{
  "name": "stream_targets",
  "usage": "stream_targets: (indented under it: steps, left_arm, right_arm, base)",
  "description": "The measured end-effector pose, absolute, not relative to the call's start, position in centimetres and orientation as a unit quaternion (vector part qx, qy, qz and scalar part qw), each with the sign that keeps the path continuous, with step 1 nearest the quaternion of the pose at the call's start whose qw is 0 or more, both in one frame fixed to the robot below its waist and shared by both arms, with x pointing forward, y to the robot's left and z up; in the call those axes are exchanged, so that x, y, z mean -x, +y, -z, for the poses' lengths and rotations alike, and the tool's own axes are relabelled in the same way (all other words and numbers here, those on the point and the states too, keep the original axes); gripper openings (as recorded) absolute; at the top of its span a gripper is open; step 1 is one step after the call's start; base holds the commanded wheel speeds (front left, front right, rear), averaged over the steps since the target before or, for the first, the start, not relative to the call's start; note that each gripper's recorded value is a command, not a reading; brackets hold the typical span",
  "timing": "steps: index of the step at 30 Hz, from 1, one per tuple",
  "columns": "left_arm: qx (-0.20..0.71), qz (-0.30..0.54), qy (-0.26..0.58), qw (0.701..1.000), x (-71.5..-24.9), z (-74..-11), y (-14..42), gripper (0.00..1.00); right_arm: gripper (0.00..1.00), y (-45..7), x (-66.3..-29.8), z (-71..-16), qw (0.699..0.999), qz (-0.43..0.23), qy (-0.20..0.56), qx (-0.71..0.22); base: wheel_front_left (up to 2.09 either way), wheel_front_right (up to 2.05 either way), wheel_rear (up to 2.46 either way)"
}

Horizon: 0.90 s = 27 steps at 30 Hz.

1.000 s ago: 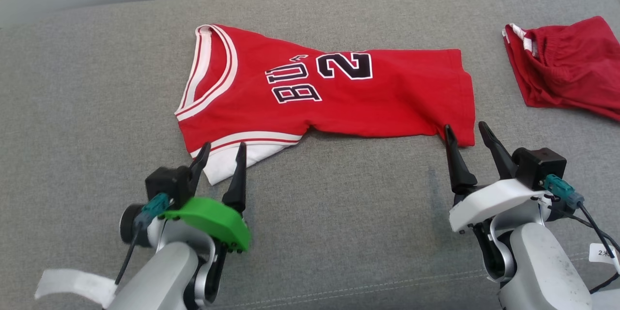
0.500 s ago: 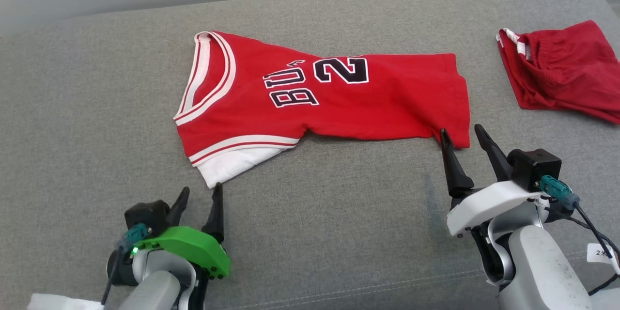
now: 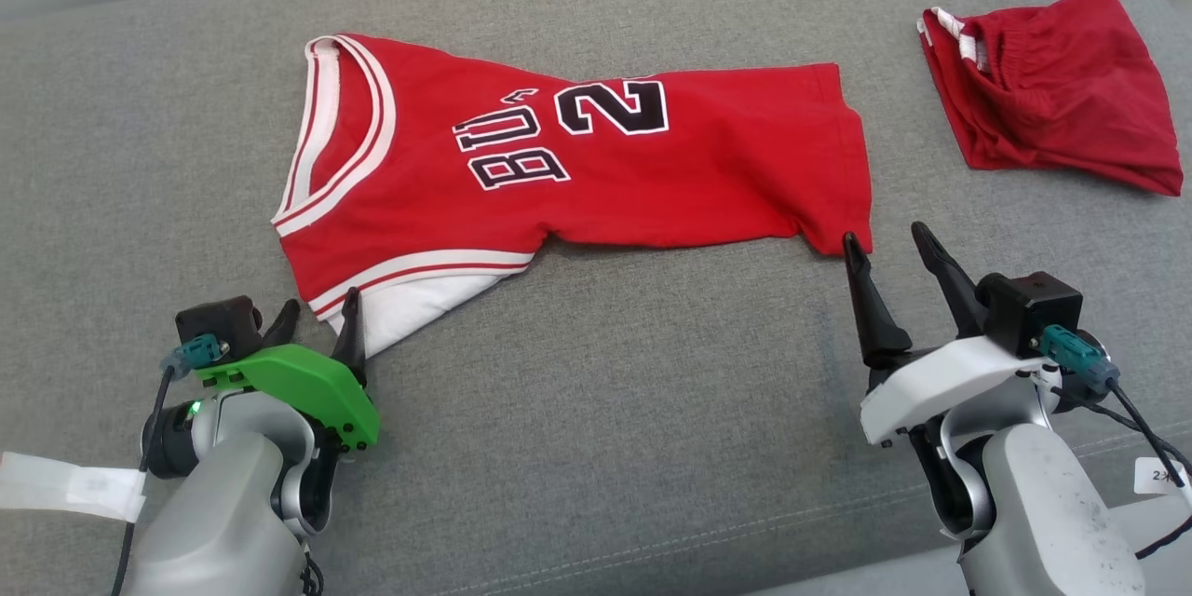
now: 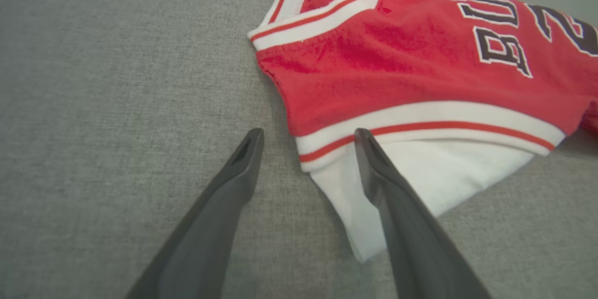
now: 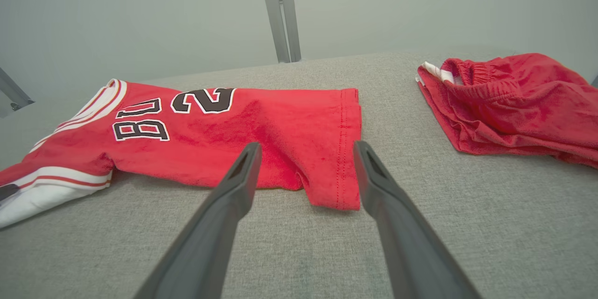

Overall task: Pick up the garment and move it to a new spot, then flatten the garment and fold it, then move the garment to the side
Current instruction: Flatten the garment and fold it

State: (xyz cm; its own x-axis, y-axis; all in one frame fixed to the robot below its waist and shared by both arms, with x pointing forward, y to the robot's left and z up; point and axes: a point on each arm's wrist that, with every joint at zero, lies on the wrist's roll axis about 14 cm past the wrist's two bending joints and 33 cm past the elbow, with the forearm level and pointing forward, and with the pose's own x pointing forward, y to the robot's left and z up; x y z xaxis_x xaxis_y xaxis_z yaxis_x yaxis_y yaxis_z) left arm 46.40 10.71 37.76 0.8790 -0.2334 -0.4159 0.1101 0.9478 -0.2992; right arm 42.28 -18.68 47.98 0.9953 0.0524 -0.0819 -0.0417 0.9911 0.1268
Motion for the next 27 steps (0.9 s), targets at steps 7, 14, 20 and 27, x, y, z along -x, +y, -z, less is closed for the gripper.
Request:
stream_targets:
  steps: [7,14,20,27]
  left_arm:
    - [0.141,0.124,0.239,0.953,-47.7,-37.5,9.2,0.0]
    - [0.143,0.157,0.176,0.961,-48.9,-40.8,7.8,0.0]
    - [0.145,0.187,0.111,0.965,-47.8,-44.7,6.9,0.0]
    - [0.141,0.211,0.038,0.966,-45.5,-51.1,6.6,0.0]
  right_arm:
    - [1.0,-19.7,-42.4,-47.4,0.997,-0.009,0.049,-0.06]
    - [1.0,-19.3,-42.6,-47.5,0.997,-0.014,0.048,-0.063]
    - [1.0,-19.3,-42.5,-47.7,0.997,-0.013,0.043,-0.065]
    - [1.0,-18.8,-42.4,-48.4,0.997,-0.02,0.035,-0.068]
  base:
    - [0.0,0.0,0.0]
    - [0.0,0.0,0.0]
    - [0.0,0.0,0.0]
    - [0.0,0.0,0.0]
